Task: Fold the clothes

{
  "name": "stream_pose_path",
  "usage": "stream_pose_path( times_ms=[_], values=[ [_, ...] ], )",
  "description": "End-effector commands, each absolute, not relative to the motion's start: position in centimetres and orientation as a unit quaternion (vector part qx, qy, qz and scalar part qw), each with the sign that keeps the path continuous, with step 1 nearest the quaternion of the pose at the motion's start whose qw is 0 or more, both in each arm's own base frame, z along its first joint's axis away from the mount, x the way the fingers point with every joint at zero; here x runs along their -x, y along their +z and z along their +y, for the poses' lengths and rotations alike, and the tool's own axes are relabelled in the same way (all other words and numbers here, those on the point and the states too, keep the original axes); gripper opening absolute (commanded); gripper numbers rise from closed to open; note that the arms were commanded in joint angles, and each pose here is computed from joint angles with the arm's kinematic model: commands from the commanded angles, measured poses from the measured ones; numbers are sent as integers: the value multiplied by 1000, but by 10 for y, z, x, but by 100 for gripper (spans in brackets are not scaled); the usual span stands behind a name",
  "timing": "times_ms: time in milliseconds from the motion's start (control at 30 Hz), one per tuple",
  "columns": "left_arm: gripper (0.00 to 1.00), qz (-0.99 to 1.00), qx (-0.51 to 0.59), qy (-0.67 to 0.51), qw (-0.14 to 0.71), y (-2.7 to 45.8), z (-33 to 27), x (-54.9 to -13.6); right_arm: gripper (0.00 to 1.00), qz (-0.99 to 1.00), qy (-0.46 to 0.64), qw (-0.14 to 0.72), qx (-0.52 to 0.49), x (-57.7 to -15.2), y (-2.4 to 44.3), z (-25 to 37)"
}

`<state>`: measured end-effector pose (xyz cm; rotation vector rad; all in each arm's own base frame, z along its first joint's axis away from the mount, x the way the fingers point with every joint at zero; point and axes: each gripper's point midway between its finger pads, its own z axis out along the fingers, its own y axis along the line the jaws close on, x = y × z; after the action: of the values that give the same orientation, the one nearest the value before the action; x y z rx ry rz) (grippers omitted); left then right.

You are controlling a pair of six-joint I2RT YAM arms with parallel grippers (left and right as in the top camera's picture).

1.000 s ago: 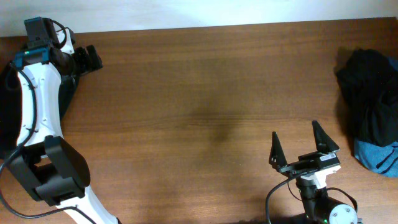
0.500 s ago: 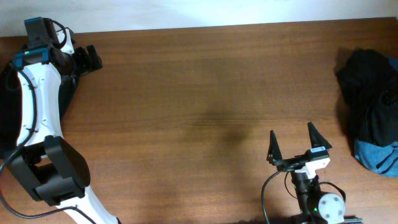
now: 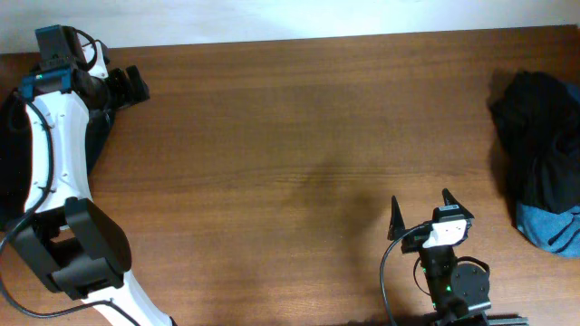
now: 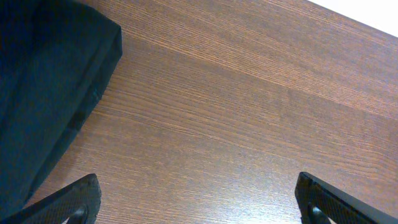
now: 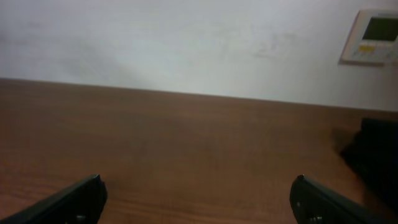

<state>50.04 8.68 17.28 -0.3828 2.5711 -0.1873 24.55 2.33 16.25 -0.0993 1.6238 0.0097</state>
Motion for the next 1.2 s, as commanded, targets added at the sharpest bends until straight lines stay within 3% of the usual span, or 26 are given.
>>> stream_pose_path(
  times_ms=[0,1000,1167],
  values=[
    [99,946,133,-66,288,194,86,-500,99,729,-3,683,39,-245,158,19],
    [99,946,133,-66,288,195,86,-500,99,730,-3,682,40,-245,158,20],
    [99,936,130,-63,322,230,85,-492,99,730,-3,682,40,-245,158,20]
  ],
)
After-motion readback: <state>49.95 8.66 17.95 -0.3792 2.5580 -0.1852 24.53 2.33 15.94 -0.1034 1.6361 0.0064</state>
